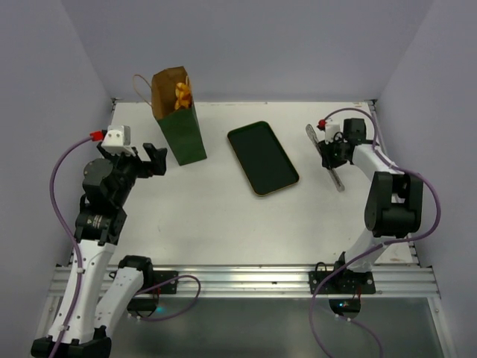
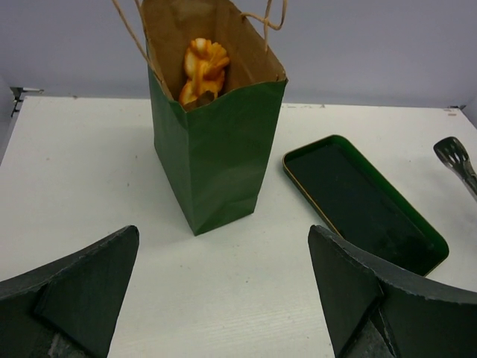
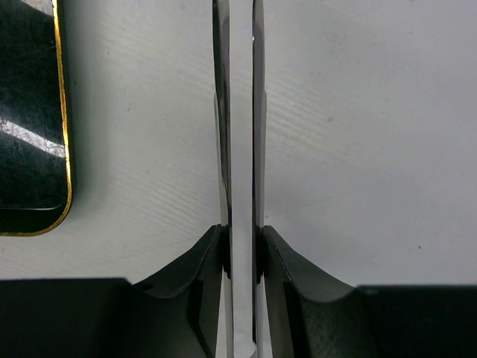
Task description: Take the fake bread out of the paper bag
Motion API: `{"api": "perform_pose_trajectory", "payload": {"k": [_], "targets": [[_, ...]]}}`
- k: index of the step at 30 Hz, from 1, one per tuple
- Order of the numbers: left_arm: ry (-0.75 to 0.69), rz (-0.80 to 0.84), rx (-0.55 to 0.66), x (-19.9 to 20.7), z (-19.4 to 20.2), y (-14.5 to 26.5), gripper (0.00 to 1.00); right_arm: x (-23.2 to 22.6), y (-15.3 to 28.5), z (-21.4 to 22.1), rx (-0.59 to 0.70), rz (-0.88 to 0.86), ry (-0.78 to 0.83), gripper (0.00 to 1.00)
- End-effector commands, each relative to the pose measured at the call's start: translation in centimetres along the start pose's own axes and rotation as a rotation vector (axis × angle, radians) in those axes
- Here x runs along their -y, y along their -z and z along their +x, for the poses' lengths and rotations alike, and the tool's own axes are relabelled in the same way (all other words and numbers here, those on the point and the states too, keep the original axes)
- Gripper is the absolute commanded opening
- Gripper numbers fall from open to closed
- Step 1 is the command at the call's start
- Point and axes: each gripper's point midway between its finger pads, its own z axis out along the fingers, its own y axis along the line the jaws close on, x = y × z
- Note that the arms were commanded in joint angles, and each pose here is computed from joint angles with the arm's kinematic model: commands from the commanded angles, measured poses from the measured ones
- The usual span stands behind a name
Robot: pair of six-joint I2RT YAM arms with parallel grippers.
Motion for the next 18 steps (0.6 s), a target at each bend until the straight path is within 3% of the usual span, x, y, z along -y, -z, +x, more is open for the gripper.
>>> {"api": "perform_pose_trajectory", "payload": {"k": [1,8,12,18], "targets": [[-0.038,-0.015,-0.005,-0.5,0.7,-0.1,1.00,1.8,0.5,-2.9,0.067,0.054,0.051,0.31],[-0.031,0.008,-0.023,-0.3,2.2,-0.8,1.00,2.3,-1.7,-1.4,0.006,0.052,0.060,0.43],[-0.035,0.003,-0.019,-0.4,2.0,-0.8,1.00,2.3,-1.0,-2.5,0.046,0.056,0.063,0.51],[-0.037,0.000,-0.017,-0.4,1.9,-0.9,1.00,2.4,0.9,-3.7,0.109,0.052,0.036,0.51]]}}
